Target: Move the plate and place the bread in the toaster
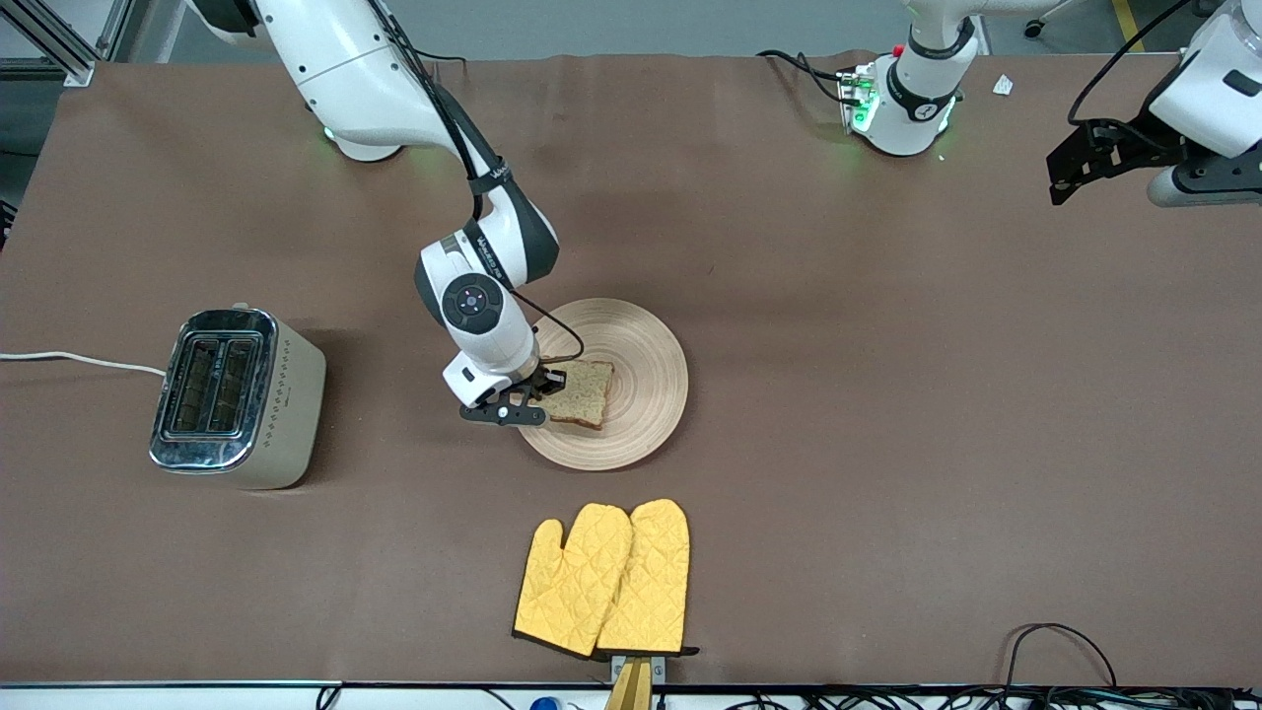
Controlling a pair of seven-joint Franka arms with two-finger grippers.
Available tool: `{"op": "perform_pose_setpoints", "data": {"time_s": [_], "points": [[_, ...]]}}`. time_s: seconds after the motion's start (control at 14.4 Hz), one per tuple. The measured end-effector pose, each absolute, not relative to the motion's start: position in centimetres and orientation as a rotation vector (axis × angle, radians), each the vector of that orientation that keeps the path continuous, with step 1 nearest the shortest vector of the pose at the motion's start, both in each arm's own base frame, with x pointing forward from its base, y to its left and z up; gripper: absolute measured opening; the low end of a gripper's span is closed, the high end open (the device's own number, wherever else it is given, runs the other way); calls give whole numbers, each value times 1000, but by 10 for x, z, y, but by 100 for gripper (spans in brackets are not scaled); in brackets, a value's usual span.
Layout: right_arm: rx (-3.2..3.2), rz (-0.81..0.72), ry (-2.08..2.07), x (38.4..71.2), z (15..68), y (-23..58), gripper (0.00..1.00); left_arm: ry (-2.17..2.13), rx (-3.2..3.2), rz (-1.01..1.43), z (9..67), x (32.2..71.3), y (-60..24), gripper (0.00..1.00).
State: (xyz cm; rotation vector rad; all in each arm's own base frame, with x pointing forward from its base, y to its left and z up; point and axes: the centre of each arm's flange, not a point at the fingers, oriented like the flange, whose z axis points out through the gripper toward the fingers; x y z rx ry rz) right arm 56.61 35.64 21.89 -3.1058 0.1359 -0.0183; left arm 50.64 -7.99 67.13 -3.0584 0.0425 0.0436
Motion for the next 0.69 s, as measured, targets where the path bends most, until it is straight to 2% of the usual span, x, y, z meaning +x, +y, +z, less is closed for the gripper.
{"op": "perform_pose_setpoints", "data": {"time_s": [0.21, 0.35, 0.69], "points": [[-3144, 88, 156, 568, 237, 358, 7, 46, -3061, 29, 673, 510, -80, 100], [-3188, 176, 189, 577, 280, 347, 7, 46, -3061, 29, 672, 511, -80, 100], [-3473, 219, 120, 588, 386, 289, 7, 43, -3061, 29, 672, 511, -79, 100]]}}
